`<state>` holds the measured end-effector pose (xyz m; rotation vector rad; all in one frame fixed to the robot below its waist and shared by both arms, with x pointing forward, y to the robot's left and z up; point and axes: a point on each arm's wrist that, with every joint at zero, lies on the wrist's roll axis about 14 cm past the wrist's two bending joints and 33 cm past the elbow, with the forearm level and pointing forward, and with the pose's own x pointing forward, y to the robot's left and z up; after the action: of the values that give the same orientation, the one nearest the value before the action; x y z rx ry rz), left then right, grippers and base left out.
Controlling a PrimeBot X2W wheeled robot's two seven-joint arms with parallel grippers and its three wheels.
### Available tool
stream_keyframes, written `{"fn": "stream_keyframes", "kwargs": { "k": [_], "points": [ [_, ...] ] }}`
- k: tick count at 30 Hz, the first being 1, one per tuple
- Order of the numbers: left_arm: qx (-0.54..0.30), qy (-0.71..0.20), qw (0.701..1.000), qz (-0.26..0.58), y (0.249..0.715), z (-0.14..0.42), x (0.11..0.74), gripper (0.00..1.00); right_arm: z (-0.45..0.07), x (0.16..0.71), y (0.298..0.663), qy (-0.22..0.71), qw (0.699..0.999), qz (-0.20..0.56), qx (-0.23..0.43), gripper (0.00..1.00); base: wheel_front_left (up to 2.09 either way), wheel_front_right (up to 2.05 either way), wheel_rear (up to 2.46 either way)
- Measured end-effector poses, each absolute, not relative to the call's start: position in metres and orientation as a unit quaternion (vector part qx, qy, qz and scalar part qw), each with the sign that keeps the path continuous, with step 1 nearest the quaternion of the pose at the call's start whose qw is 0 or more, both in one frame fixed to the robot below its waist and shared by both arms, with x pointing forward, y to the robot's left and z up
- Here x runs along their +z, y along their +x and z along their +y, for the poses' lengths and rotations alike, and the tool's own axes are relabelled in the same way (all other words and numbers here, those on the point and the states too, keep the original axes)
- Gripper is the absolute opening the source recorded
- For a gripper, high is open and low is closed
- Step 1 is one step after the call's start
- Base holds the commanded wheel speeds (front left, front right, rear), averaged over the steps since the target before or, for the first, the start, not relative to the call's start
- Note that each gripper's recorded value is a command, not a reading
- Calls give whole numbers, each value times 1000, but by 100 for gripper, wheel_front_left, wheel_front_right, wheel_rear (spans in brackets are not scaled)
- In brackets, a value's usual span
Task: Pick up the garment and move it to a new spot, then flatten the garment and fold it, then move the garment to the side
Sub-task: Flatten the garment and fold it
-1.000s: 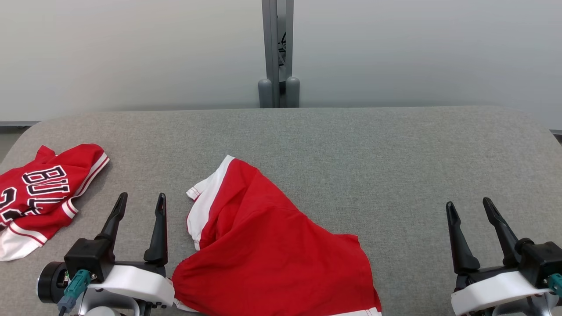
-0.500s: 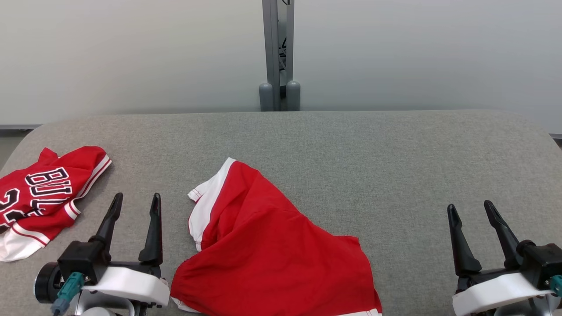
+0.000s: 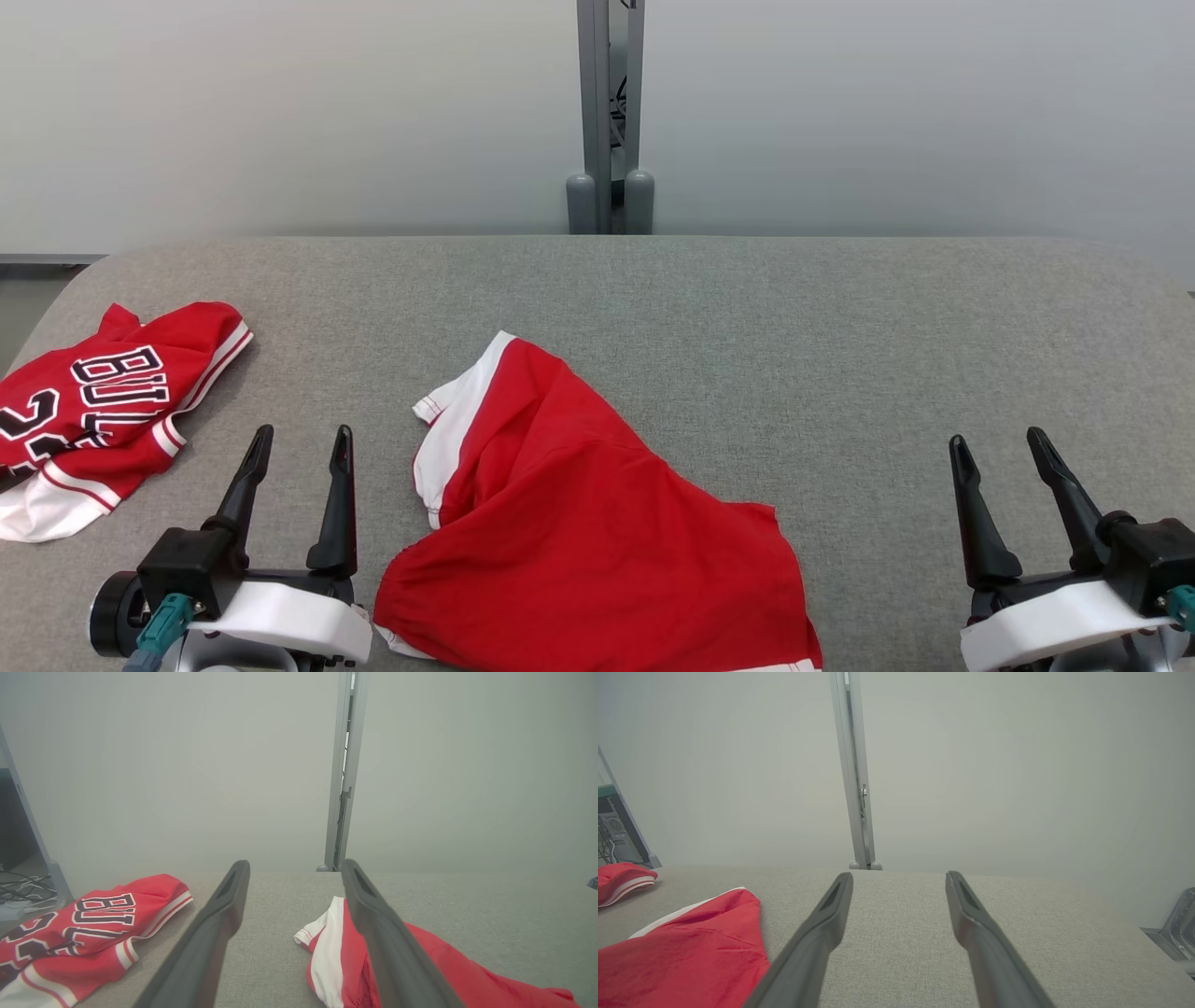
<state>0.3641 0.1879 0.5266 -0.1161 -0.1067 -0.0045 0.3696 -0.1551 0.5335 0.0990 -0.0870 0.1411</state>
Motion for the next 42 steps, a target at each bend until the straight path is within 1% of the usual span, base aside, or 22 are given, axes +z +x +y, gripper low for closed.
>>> {"fn": "stream_keyframes", "kwargs": {
  "k": [10,13,18,21,25,29,30,31,32,33,34,37,42],
  "points": [
    [3,-52,998,-35,359,193,513,100,-145,530,375,51,994,-36,85,100,0,0,0],
    [-7,-55,998,11,355,188,491,100,-140,528,377,50,994,-31,92,100,0,0,0],
    [-63,-51,991,107,343,161,452,100,-133,522,381,48,993,-21,102,100,0,0,0],
    [-98,-46,980,167,334,145,429,100,-130,519,384,49,993,-15,107,100,0,0,0],
    [-125,-37,962,240,322,137,405,100,-129,516,387,49,993,-11,107,100,0,0,0],
    [-141,-27,948,285,313,134,391,100,-132,512,388,49,993,-5,103,100,0,0,0],
    [-145,-27,945,291,312,132,390,93,-133,511,388,50,994,-4,102,100,0,0,0],
    [-149,-28,943,295,312,131,389,57,-133,510,389,51,994,-3,101,100,0,0,0],
    [-153,-28,942,297,312,129,388,40,-133,510,389,51,994,-4,100,100,0,0,0],
    [-158,-31,941,298,313,126,389,40,-134,510,389,52,994,-4,99,100,0,0,0],
    [-158,-31,941,298,313,126,389,0,-134,510,389,52,994,-4,99,100,0,0,0],
    [-173,-29,938,298,315,119,392,0,-138,508,390,53,994,-1,93,100,0,0,0],
    [-191,-11,946,260,333,113,416,0,-144,507,392,54,995,-2,84,100,0,0,0]
  ]
}}
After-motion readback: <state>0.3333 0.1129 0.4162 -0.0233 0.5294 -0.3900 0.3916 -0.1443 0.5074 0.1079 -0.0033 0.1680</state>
